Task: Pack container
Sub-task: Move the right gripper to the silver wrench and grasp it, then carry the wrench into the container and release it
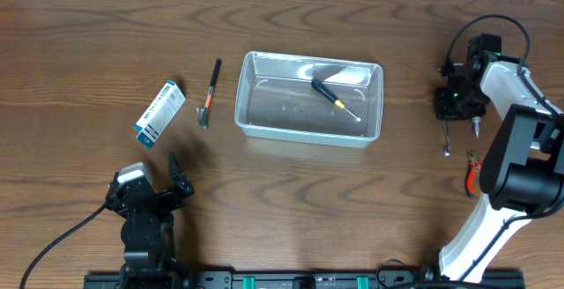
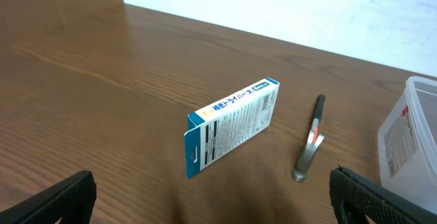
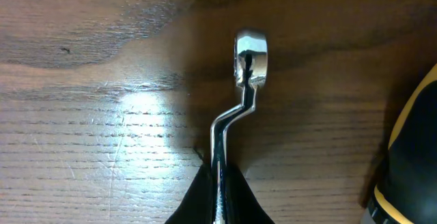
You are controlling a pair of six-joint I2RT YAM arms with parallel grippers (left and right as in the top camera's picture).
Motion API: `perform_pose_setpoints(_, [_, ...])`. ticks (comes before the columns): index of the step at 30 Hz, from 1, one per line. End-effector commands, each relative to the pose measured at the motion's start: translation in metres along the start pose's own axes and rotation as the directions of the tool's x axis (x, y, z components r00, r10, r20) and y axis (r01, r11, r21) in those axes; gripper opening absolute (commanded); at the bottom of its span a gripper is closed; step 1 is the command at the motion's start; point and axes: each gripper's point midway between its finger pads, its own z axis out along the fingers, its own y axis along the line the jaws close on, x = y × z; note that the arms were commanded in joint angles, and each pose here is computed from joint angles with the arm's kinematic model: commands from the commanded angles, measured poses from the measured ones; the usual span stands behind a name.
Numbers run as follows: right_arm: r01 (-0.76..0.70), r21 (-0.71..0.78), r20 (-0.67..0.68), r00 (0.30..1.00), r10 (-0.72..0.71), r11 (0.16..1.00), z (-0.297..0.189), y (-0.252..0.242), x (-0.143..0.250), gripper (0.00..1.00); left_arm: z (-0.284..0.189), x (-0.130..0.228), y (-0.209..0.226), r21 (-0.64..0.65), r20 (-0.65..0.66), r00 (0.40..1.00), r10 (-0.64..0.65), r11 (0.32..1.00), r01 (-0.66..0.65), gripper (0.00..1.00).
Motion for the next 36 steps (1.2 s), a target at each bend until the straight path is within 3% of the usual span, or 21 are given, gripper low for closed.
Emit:
perform_pose_setpoints(1, [-0.019,0.017,0.002,1.000,0.019,1.000,-0.005,-0.005,-0.003,0.01,0.003,0.010,0.003,-0.012,-0.021,1.000,0.012,1.000,-0.012,0.98])
perform_pose_setpoints(8, [0.017,0.026,0.169,0.985,-0.022,1.000,-0.076,0.007,-0.041,0.01,0.003,0.010,0.003,-0.012,-0.021,1.000,0.012,1.000,-0.012,0.98])
perform_pose_setpoints(15, [0.187,0.046,0.361,0.913,-0.191,0.981,-0.169,0.066,-0.071,0.01,0.003,0.010,0.003,-0.012,-0.021,1.000,0.012,1.000,-0.012,0.98])
perform_pose_setpoints(20, [0.357,0.089,0.471,0.807,-0.355,0.930,-0.222,0.131,-0.075,0.01,0.003,0.010,0.003,-0.012,-0.021,1.000,0.012,1.000,-0.012,0.98])
perform_pose_setpoints(25, [0.533,0.143,0.558,0.652,-0.513,0.834,-0.257,0.205,-0.066,0.01,0.003,0.010,0.003,-0.012,-0.021,1.000,0.012,1.000,-0.012,0.98])
perform_pose_setpoints(36, [0.807,0.213,0.495,0.396,-0.773,0.550,-0.235,0.309,-0.032,0.01,0.003,0.010,0.003,-0.012,-0.021,1.000,0.012,1.000,-0.012,0.98])
